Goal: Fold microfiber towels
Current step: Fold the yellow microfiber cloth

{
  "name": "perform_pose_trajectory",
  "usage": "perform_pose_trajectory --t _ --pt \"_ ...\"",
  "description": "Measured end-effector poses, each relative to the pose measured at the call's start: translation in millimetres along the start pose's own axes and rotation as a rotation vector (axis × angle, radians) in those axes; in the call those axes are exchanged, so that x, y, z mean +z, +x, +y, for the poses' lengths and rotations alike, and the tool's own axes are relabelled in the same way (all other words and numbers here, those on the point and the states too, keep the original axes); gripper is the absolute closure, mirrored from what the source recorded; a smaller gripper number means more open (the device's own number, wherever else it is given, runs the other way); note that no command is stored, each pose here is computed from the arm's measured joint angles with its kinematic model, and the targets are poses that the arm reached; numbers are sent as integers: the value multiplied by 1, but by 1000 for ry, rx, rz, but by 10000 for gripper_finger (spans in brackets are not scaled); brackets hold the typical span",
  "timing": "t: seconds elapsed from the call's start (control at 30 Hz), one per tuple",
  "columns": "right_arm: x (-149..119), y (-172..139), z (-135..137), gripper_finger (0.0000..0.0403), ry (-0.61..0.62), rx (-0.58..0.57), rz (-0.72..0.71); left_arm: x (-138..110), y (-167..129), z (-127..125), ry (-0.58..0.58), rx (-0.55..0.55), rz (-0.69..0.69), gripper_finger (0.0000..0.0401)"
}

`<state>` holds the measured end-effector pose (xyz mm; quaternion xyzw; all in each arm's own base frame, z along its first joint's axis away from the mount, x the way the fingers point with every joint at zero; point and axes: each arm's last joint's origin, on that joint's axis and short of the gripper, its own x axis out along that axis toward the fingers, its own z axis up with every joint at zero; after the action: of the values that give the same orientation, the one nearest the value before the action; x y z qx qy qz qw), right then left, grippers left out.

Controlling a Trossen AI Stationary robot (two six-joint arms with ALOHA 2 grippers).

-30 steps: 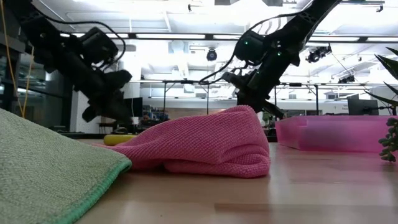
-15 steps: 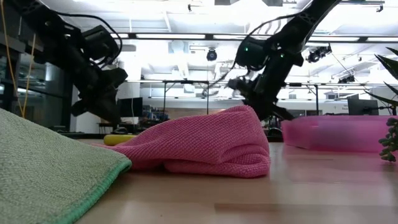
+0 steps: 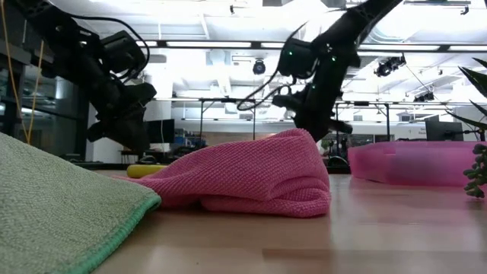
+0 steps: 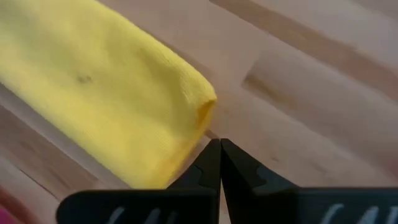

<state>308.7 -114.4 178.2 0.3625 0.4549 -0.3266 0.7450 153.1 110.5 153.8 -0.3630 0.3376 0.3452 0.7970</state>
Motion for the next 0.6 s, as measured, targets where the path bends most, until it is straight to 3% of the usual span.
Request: perform_pose_trajectory --t 0.17,0.37,0.6 --pt "5 -8 1 403 -272 -6 41 0 0 0 3 0 0 293" --pt "-5 -6 8 403 -757 62 95 0 0 0 10 0 0 293" --pt "-10 28 5 403 -874 -11 162 0 0 0 10 -3 2 293"
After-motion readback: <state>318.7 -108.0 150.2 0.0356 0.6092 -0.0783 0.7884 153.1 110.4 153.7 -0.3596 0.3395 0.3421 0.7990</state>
